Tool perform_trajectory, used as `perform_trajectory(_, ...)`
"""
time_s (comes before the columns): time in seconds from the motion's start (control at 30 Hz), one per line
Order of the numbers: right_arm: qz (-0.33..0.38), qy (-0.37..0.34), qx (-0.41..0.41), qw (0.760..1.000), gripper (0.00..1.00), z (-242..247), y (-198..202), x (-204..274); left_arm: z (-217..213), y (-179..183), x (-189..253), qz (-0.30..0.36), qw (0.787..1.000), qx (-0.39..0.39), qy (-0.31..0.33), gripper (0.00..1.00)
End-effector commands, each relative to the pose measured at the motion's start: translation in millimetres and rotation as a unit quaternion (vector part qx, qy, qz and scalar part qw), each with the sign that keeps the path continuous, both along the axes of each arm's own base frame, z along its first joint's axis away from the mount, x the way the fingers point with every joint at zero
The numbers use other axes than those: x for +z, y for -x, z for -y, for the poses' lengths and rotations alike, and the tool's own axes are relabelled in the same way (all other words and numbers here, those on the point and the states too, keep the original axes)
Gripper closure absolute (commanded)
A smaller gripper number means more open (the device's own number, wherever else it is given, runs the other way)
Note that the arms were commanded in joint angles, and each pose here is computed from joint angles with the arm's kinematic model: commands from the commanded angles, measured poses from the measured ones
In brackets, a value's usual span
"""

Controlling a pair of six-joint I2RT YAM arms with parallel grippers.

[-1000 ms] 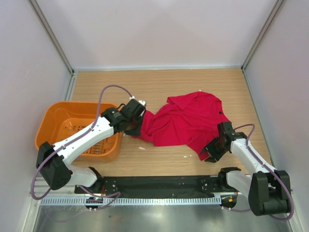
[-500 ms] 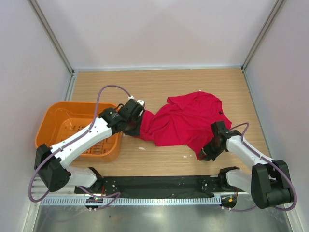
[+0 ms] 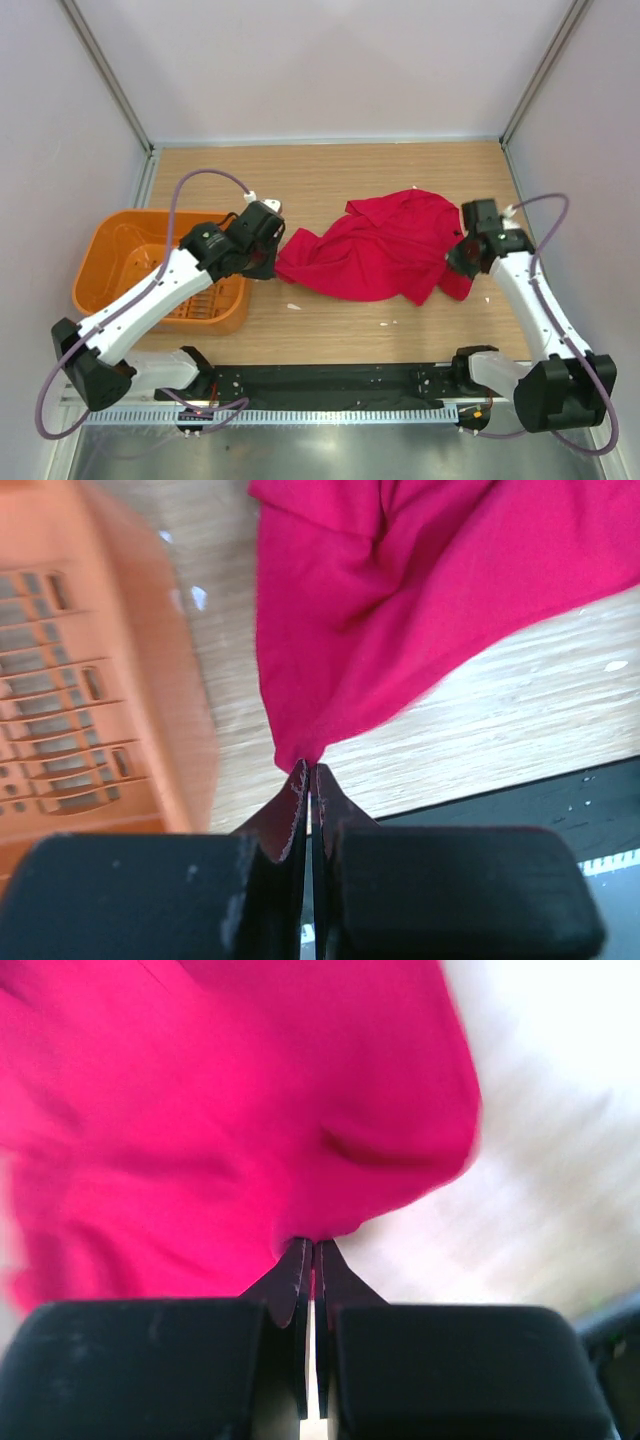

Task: Fold and stack the t-shirts
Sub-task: Flatten the tshirt out

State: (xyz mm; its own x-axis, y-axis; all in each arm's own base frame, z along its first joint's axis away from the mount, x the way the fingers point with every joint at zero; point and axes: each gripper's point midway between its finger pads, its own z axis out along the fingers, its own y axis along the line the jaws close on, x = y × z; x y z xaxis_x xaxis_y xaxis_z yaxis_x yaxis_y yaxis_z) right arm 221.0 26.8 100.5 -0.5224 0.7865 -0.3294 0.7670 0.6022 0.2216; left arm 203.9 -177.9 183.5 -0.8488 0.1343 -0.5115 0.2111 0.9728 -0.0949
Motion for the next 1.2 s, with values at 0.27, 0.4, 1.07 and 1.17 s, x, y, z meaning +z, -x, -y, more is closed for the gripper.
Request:
perform_trajectory(0.27,0.261,0.235,-0.08,0.933,0.99,131.4,-71.7,277.0,-41.0,-5.9,75.1,0.101,0.994,0.037,-0.027,1.0)
perform_trajectory(0.4,0.352,0.239,-0.095,0.9,0.99,130.8,-69.2,342.5,-48.8,-6.0,91.5,0.122,0.992,0.032,-0.033,1.0)
perform_trajectory(1.07,0.655,0.288,-0.043,0.697,0.99,78.5,101.0,537.4,-65.2,48.2,313.5,0.392,0.888,-0.054,0.235,1.0)
perform_trajectory(1.17,0.685,0.308,-0.036,0.659,0.99,70.5,140.2,550.6,-71.0,57.9,332.6,0.417,0.87,-0.059,0.258,1.0)
